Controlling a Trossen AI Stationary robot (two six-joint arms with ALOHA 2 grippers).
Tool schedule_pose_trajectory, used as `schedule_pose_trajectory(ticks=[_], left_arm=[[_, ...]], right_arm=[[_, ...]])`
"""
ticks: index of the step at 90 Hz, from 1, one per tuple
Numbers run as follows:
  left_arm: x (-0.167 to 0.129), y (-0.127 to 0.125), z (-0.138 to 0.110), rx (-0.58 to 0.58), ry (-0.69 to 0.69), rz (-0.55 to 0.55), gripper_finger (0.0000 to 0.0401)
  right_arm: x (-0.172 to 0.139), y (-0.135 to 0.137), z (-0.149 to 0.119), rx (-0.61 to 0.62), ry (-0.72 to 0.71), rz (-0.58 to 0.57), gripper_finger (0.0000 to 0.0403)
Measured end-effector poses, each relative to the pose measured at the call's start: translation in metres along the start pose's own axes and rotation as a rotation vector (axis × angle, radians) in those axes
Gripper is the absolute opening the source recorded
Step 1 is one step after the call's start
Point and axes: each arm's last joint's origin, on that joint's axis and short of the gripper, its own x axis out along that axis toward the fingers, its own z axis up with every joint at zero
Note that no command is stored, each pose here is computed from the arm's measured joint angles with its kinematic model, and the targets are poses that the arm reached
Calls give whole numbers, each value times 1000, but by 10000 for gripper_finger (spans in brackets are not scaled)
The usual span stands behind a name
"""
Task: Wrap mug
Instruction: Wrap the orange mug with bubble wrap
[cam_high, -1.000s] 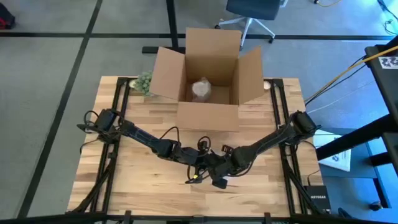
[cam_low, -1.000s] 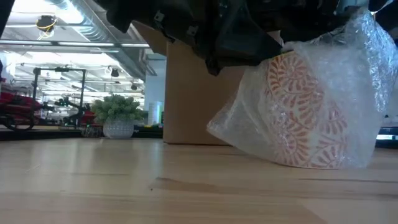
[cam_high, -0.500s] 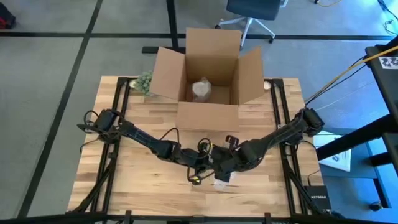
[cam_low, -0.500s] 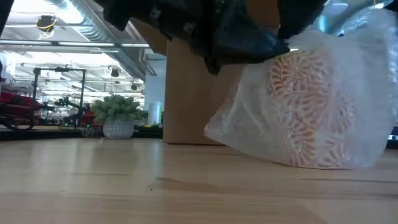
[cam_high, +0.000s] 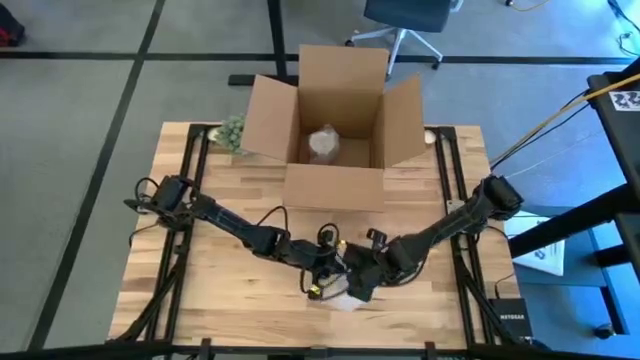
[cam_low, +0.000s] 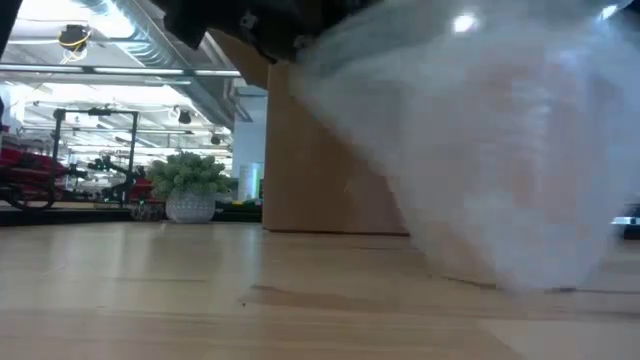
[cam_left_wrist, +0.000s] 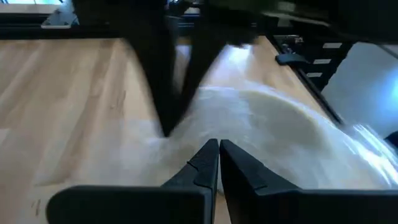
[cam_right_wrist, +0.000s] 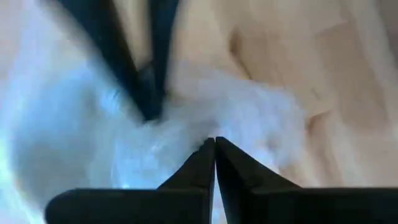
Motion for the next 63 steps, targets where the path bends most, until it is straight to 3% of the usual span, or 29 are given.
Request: schedule_pose_trajectory(ticks=[40, 63], left_arm=[[-2, -4, 1, 14, 1, -11, 0], [-28, -15, 30, 63, -79, -45, 0]], right_arm=[[-22, -1, 4, 3, -44, 7, 0], [-33, 3, -3, -9, -33, -19, 0]])
